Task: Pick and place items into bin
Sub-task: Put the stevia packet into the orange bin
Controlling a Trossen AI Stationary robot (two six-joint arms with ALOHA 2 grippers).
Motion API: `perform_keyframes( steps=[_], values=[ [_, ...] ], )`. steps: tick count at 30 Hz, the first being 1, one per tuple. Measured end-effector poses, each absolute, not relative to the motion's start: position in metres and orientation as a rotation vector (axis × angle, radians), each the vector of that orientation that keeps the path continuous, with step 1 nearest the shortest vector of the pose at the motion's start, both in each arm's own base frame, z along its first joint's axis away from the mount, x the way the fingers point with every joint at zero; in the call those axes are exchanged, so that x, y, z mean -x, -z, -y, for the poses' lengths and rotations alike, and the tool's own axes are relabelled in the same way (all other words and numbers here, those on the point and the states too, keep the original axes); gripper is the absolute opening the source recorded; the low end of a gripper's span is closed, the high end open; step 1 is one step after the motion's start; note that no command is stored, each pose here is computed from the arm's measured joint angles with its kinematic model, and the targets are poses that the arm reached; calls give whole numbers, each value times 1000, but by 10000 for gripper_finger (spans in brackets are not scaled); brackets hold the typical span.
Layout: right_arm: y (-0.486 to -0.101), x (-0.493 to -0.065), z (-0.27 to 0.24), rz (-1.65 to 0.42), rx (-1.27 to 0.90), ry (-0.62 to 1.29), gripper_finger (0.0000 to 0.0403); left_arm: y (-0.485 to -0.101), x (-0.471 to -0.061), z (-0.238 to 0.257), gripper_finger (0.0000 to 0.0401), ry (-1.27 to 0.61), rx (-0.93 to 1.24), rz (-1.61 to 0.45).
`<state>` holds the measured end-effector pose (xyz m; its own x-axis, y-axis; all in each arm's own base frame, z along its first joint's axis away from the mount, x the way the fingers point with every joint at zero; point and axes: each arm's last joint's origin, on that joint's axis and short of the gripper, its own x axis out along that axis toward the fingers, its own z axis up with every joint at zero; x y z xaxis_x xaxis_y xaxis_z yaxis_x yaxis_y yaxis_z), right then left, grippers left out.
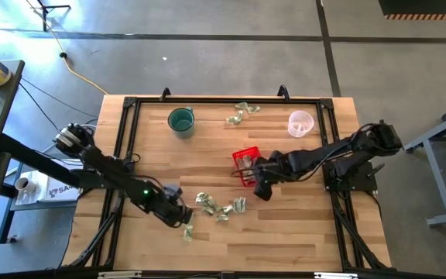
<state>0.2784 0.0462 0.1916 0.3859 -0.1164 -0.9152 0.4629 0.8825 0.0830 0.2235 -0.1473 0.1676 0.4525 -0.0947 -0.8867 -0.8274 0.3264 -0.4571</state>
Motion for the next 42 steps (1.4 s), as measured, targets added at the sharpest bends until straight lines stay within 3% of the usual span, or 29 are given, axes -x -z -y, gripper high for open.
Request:
perform_keyframes(
  steps=[5,9,14,22,26,32,37,42],
  values=[
    [-193,-273,-50,-1122,-284,418,333,-157,-241,145,263,-675,1100,-1017],
    [-194,-273,-52,-1104,-261,434,327,-148,-250,146,235,-714,1064,-1058],
    [-194,-273,-52,-1090,-240,458,316,-141,-252,149,167,-778,1016,-1108],
    [-194,-273,-51,-1084,-236,464,295,-144,-251,143,27,-805,1017,-1092],
    [-196,-272,-51,-1081,-243,458,281,-161,-255,133,27,-823,1023,-1034],
    [-205,-268,-50,-1052,-250,466,263,-194,-263,116,82,-767,957,-1025],
    [-231,-252,-48,-919,-243,543,254,-219,-287,94,23,-639,826,-963],
    [-265,-220,-45,-780,-275,617,248,-236,-325,46,36,-482,772,-756]
  ],
)
